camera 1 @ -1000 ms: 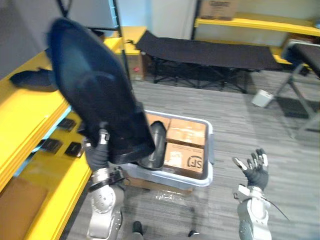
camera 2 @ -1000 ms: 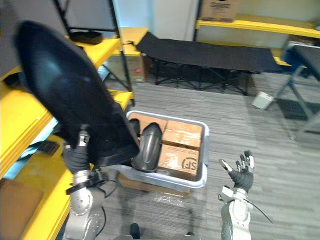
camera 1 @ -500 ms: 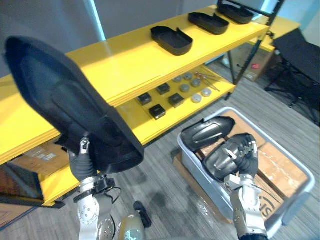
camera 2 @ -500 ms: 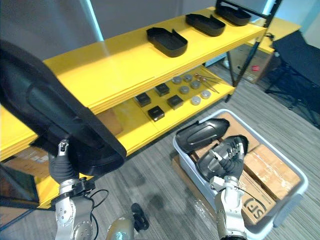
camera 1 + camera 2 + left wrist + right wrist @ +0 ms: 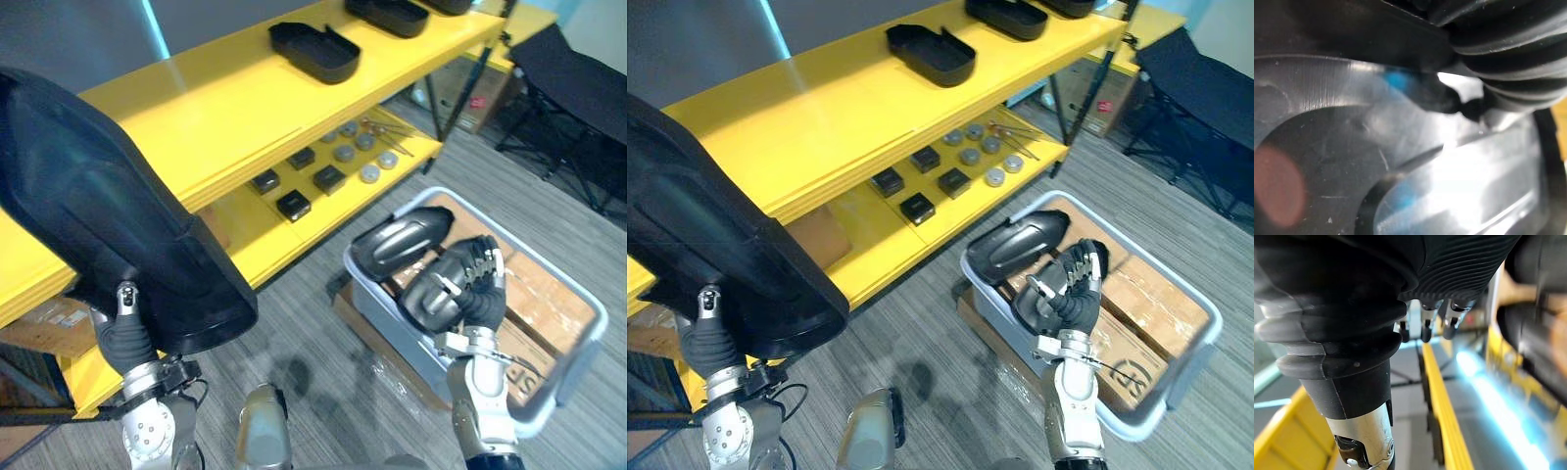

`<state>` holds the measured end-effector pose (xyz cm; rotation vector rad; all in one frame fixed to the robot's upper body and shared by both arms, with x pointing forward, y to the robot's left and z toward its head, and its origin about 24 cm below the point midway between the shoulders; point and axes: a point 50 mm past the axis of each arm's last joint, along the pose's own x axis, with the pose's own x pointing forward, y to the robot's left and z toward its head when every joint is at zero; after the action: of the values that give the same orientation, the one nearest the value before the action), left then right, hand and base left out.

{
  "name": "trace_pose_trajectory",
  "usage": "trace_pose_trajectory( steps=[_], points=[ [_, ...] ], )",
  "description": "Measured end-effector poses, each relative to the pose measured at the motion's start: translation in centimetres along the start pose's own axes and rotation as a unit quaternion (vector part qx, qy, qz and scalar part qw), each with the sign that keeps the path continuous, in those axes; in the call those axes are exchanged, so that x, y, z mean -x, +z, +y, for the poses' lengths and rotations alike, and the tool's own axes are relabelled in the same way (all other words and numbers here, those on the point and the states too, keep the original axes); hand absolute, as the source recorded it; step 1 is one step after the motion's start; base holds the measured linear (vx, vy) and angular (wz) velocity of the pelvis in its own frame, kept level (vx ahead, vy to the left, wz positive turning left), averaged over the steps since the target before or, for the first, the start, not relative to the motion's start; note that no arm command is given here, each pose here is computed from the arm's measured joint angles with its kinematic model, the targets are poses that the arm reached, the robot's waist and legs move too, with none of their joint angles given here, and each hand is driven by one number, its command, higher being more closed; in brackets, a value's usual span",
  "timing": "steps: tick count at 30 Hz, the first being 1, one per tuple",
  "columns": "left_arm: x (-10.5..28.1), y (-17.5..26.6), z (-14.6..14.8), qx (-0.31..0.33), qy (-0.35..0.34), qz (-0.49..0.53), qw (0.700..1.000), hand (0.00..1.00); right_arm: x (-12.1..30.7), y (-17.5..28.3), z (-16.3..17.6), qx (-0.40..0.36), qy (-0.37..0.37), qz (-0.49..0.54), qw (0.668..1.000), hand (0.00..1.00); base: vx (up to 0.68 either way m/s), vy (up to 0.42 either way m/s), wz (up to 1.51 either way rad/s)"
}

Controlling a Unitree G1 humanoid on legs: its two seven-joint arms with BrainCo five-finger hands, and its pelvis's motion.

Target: Walk over and take plastic housings, then place them on the shelf

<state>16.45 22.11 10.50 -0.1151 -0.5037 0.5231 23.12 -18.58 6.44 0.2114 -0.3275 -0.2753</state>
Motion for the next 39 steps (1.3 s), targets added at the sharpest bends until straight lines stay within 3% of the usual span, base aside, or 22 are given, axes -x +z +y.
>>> trace_pose_trajectory(
  steps=[8, 17, 26, 29, 35, 39],
  points=[
    [-2.4, 0.8, -1.3, -0.021, -0.013, -0.049, 0.999, 1.0, -1.8, 4.8, -0.5, -0.011, 0.018, -0.137, 0.99, 0.0, 0.27, 0.037, 0.6],
    [-2.2, -1.4, -1.6, -0.03, -0.008, 0.009, 0.999, 1.0, -2.7, 5.5, -2.1, -0.038, 0.035, -0.134, 0.99, 0.0, 0.2, -0.236, 0.41],
    [-3.8, 0.5, -4.9, 0.01, -0.077, -0.052, 0.996, 1.0, -2.7, 9.6, -2.8, -0.006, 0.052, -0.196, 0.979, 0.0, 0.01, -0.106, 0.61],
    [-4.5, 0.6, -5.4, -0.021, -0.101, -0.056, 0.993, 1.0, -2.7, 9.4, -2.7, -0.007, 0.053, -0.188, 0.981, 0.0, -0.07, 0.01, -0.23],
    [-7.4, -1.9, -7.7, -0.065, -0.147, 0.019, 0.987, 1.0, -2.2, 8.7, -1.0, -0.021, 0.093, -0.163, 0.982, 0.0, -0.01, 0.043, -0.44],
    [-10.0, -6.1, -8.1, -0.107, -0.123, 0.116, 0.98, 1.0, -2.2, 8.5, -0.3, -0.02, 0.124, -0.153, 0.98, 0.0, 0.02, 0.049, -0.33]
  ],
)
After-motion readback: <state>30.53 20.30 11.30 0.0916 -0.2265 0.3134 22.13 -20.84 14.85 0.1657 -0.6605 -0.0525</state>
